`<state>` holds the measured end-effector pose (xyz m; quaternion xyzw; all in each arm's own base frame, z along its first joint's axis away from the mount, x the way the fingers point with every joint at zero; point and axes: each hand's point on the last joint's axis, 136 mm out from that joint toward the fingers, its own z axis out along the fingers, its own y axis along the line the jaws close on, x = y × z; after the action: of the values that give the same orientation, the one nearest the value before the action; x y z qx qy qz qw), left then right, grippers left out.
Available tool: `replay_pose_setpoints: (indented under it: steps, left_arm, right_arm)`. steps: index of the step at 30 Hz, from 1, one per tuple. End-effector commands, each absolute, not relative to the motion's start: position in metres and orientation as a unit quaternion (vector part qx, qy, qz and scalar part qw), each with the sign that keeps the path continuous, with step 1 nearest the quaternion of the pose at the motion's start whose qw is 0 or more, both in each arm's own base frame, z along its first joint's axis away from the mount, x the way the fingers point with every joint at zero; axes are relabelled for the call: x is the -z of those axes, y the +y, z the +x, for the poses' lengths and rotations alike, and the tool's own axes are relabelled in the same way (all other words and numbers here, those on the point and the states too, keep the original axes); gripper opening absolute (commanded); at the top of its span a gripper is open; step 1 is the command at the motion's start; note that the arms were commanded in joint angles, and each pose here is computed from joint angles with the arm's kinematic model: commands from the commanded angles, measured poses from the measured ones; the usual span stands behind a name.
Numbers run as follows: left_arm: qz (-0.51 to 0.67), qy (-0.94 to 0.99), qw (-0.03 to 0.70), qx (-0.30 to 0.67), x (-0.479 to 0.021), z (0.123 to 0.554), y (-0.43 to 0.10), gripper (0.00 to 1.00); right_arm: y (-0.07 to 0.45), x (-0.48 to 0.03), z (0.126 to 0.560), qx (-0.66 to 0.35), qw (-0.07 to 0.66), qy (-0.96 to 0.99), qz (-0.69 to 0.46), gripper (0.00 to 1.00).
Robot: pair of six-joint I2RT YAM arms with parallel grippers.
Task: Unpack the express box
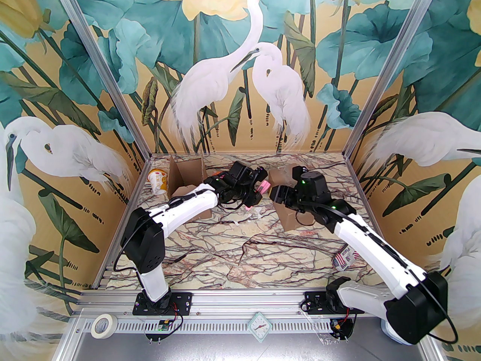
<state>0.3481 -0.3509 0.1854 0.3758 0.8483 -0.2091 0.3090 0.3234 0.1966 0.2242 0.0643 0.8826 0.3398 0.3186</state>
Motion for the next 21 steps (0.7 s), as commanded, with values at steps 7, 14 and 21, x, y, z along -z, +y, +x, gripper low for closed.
replay_pose_setpoints:
  steps: [7, 14, 21]
  left_arm:
    - [0.399, 0.802, 0.351, 0.273, -0.236, 0.33, -0.373, 0.3]
    - [0.395, 0.795, 0.362, 0.284, -0.249, 0.331, -0.379, 0.3]
    - [0.388, 0.796, 0.362, 0.29, -0.254, 0.338, -0.386, 0.3]
  right_arm:
    - [0.207, -0.243, 0.36, -0.363, 0.352, 0.857, 0.1, 0.58]
    - [0.22, -0.247, 0.37, -0.394, 0.349, 0.844, 0.1, 0.45]
    - [0.219, -0.253, 0.369, -0.401, 0.359, 0.837, 0.096, 0.17]
